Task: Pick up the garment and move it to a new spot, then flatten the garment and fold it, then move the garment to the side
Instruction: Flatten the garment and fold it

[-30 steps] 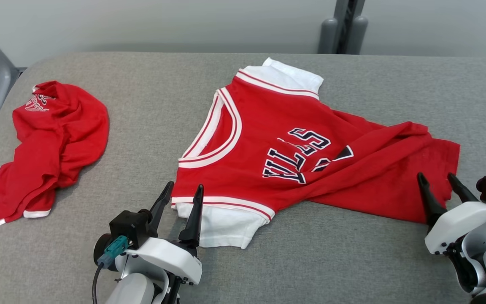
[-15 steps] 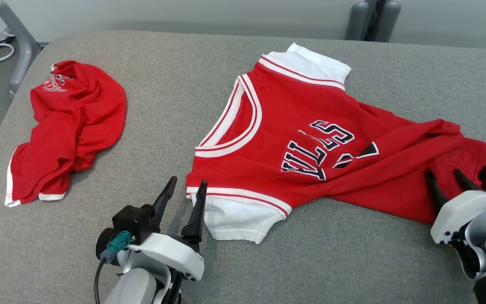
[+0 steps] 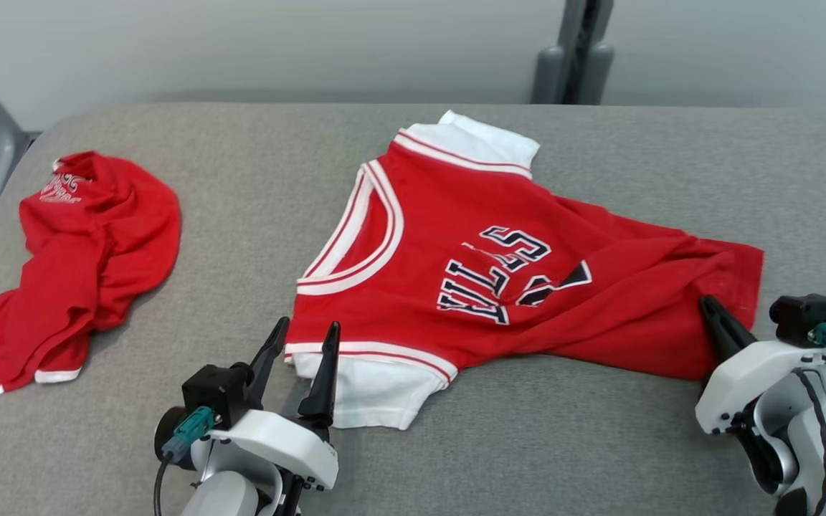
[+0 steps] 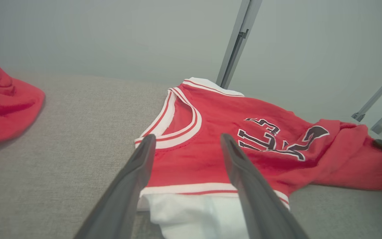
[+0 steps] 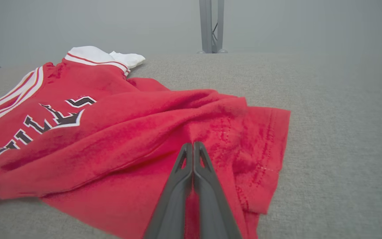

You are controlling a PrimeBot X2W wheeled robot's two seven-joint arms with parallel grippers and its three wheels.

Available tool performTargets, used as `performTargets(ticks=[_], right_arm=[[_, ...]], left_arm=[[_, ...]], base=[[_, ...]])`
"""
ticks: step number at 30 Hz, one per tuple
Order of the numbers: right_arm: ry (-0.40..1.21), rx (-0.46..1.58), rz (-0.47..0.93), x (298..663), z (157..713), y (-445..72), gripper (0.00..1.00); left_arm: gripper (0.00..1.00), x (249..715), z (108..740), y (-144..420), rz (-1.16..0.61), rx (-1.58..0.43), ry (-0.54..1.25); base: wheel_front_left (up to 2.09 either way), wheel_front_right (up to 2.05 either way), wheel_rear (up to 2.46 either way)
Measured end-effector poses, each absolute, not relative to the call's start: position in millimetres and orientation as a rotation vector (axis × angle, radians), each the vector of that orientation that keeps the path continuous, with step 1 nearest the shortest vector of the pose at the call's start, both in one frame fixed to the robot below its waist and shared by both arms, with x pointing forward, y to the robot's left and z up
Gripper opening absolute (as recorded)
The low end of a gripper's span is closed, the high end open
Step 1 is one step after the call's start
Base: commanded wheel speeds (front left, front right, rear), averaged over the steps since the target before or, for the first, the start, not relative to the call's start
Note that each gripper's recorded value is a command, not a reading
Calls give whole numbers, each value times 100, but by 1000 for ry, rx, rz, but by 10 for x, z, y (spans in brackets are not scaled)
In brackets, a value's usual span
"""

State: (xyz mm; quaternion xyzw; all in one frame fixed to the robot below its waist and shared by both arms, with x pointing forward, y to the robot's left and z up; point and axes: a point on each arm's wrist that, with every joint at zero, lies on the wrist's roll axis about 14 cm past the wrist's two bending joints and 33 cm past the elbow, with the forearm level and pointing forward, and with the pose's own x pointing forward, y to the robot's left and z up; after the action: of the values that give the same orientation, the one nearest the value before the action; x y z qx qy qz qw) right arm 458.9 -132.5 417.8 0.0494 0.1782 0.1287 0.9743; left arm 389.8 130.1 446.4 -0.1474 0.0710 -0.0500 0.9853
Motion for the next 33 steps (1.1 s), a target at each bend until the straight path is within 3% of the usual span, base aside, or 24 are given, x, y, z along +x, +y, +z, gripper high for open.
performTargets(ticks=[10,17,18,19,20,23,33], right_arm=[[323,118,275,4169,4418,-1396,0],[427,161,383,3623,4398,-1154,0],[459,174,396,3540,4361,-1125,12],[552,196,407,3357,4230,-1117,89],[552,196,407,3357,4230,-1117,100],[647,188,399,3196,4111,-1214,100],[364,250,233,3837,4760,-1686,100]], left_arm=[[100,3926,4562,1118,-149,-306,119],[100,3968,4583,998,-183,-309,116],[100,3970,4582,984,-187,-308,117],[100,3972,4584,969,-192,-308,117],[100,3972,4584,969,-192,-308,117],[100,3964,4585,954,-197,-307,118],[100,3919,4570,1045,-175,-303,119]], base=[[0,0,0],[0,0,0],[0,0,0],[0,0,0],[0,0,0],[0,0,0],[0,0,0]])
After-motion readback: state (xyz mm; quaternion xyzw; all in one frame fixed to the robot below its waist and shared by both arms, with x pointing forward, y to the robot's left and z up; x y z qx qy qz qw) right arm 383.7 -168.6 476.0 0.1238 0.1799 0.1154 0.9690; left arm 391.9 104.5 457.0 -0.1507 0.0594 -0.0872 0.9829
